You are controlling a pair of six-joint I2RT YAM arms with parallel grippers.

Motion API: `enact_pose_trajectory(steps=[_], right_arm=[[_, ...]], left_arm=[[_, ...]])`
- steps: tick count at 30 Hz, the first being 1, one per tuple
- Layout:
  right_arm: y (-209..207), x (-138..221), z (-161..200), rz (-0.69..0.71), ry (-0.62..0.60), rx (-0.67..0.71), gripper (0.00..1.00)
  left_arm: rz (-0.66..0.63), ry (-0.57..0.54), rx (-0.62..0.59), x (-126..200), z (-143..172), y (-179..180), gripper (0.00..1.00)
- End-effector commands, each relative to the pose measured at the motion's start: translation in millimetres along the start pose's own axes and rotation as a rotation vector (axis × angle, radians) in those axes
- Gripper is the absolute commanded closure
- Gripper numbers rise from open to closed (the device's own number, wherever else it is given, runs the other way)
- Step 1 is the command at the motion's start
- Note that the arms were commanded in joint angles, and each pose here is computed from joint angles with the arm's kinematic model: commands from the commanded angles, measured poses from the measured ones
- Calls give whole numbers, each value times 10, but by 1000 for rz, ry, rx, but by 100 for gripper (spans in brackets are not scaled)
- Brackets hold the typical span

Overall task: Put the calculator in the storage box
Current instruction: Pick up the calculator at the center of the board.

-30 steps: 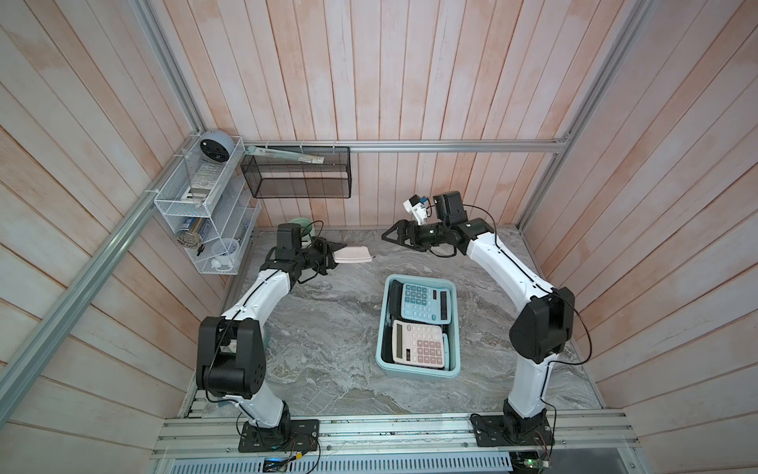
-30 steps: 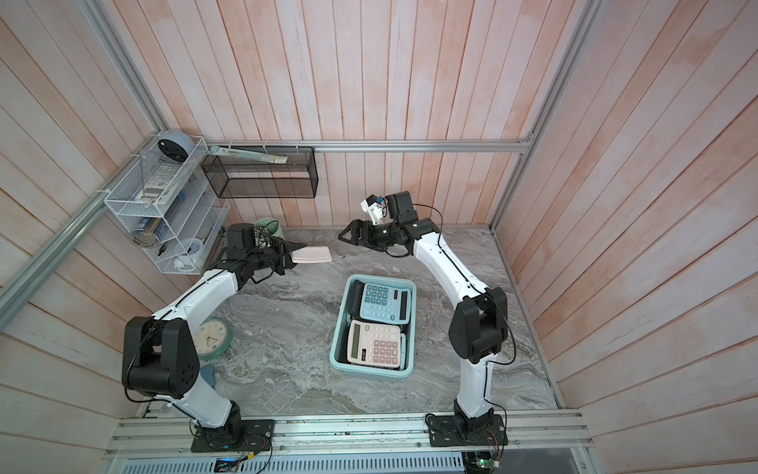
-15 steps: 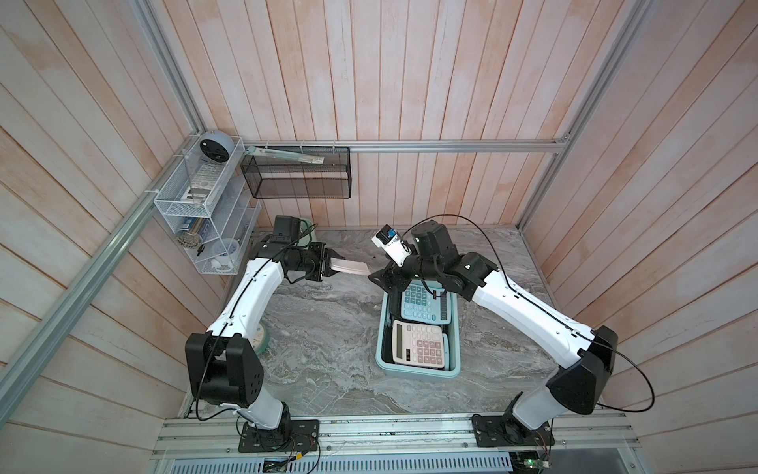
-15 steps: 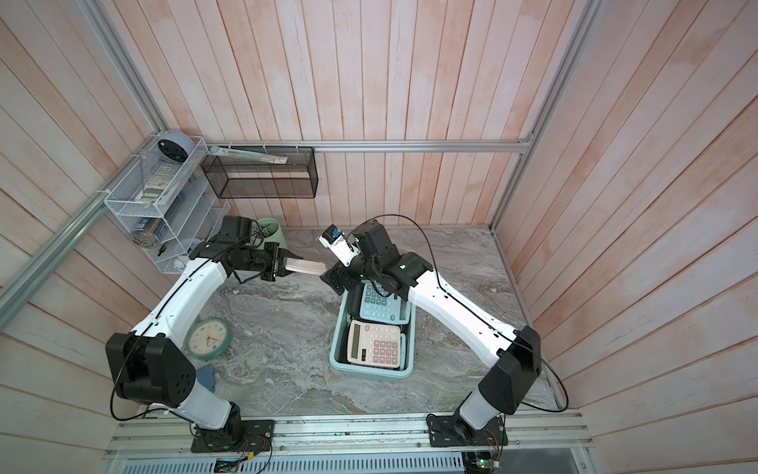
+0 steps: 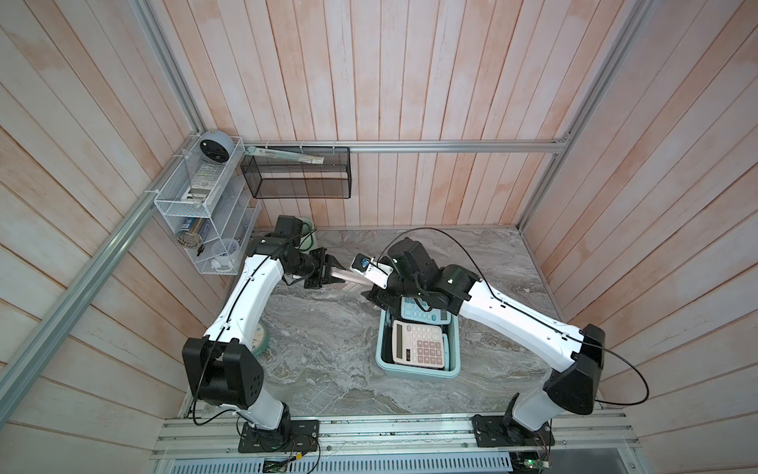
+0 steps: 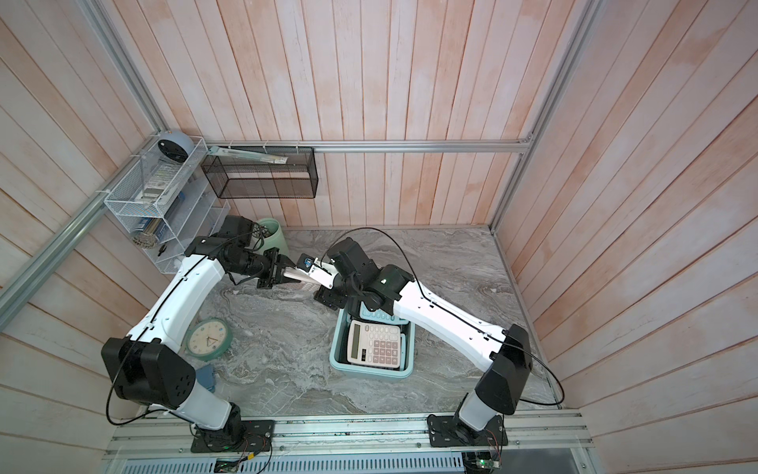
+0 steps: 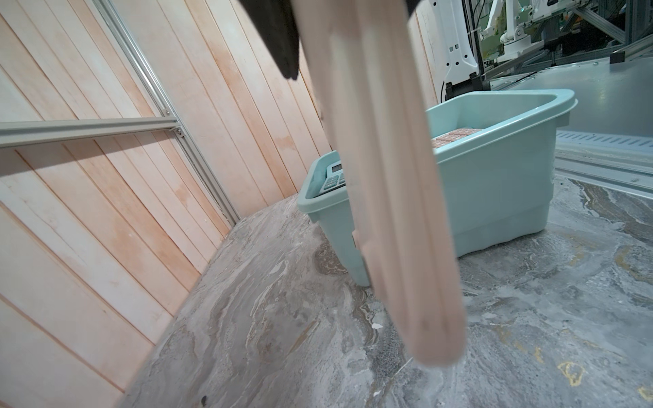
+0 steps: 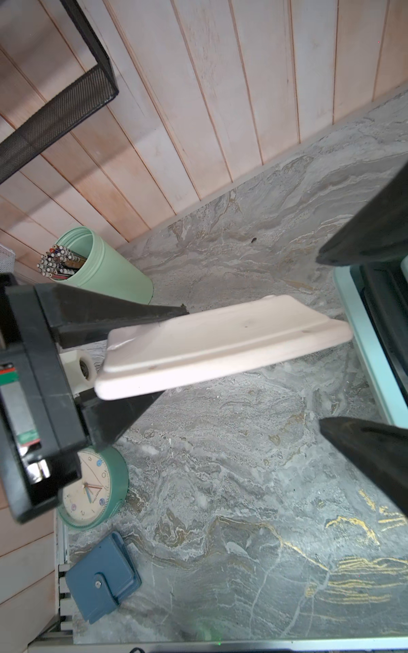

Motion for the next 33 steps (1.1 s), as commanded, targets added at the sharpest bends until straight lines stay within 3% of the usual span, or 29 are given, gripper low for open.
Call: enact_pose_trajectory(steps=[1, 9, 19, 21, 24, 27, 28, 33], right_arm=[[-42, -93, -56, 42, 25, 51, 34], [-5, -280, -108, 22, 46, 62, 54], [-9, -234, -107, 45, 53, 10, 100], [-30, -192, -97, 71, 46, -18, 100], [-89, -103, -86, 142, 34, -83, 100], [-178, 39, -82, 202, 32, -160, 100], [-222, 100, -75, 212, 35, -198, 100], [-465, 505, 81, 258, 97, -442, 100]], left_arm=[[-3, 35, 5, 65, 149, 25, 100], [-29, 66, 24, -36, 178, 33, 100], [-8, 78, -7, -103, 124, -82, 100], [5, 84, -38, -96, 132, -153, 89], [26, 80, -111, -65, 152, -283, 53], [49, 46, -174, -2, 172, -380, 7], [69, 27, -204, 41, 183, -424, 0], [167, -93, -375, 273, 232, -583, 0]])
Point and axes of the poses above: each gripper's point midway between its finger pads, its own x axis back along the fingers, its own y axis along the line the jaws close on, z = x × y, the point moved 8 cm from there along x, back along the fingers, and after that the axes turned 7 degrees about -x, right-handed, at the moved point
